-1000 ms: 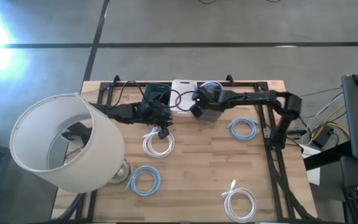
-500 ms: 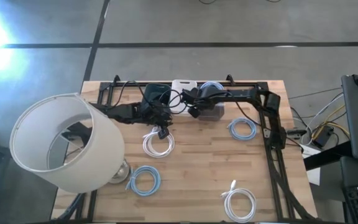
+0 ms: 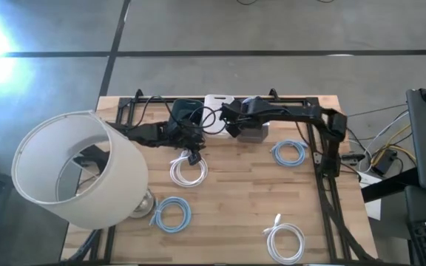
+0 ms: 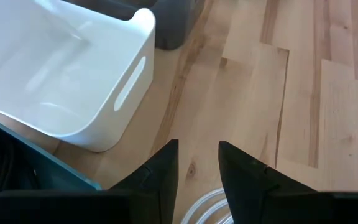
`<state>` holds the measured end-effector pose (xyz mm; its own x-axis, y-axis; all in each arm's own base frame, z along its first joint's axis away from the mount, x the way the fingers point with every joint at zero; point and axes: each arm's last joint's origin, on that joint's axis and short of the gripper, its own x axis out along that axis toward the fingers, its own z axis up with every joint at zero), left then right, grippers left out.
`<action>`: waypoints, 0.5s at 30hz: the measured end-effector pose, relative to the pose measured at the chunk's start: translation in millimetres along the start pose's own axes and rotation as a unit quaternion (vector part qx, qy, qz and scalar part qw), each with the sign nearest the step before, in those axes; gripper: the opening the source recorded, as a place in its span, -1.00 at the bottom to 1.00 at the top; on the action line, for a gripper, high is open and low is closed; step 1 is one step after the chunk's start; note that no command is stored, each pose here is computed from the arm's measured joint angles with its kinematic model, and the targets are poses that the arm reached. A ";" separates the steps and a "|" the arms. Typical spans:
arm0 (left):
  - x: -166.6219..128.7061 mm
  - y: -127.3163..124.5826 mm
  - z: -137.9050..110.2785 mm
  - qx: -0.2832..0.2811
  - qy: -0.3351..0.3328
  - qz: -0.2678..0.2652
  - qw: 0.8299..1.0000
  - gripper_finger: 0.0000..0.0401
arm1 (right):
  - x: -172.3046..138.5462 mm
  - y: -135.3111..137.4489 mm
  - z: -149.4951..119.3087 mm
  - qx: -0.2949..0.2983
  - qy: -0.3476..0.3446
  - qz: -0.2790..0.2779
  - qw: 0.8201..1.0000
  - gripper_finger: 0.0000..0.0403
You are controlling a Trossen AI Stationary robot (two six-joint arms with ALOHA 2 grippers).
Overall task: Pick & Place USB Port
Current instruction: Put the top light blue HDMI cable into the black bin
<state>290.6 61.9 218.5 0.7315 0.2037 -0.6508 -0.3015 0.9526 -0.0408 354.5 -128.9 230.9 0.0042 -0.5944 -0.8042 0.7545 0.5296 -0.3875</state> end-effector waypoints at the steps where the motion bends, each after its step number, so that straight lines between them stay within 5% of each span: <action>1: 0.0 0.0 -0.2 0.000 0.001 0.000 1.000 -0.42 | -7.3 -3.1 -1.7 0.001 0.000 0.001 1.000 -0.29; 10: 0.0 0.1 -2.0 0.001 0.010 0.001 1.000 -0.42 | -71.0 -25.6 -52.0 -0.006 0.110 0.004 0.994 -0.31; 15: 0.0 0.1 -1.9 0.001 0.010 0.000 1.000 -0.42 | -83.0 -22.5 -96.5 0.001 0.165 0.076 0.983 -0.32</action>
<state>289.4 61.5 217.1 0.7189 0.2000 -0.6657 -0.3014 0.9527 -0.0392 273.8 -33.1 262.9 -0.0959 -0.2787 -0.9556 0.7629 0.5961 -0.2504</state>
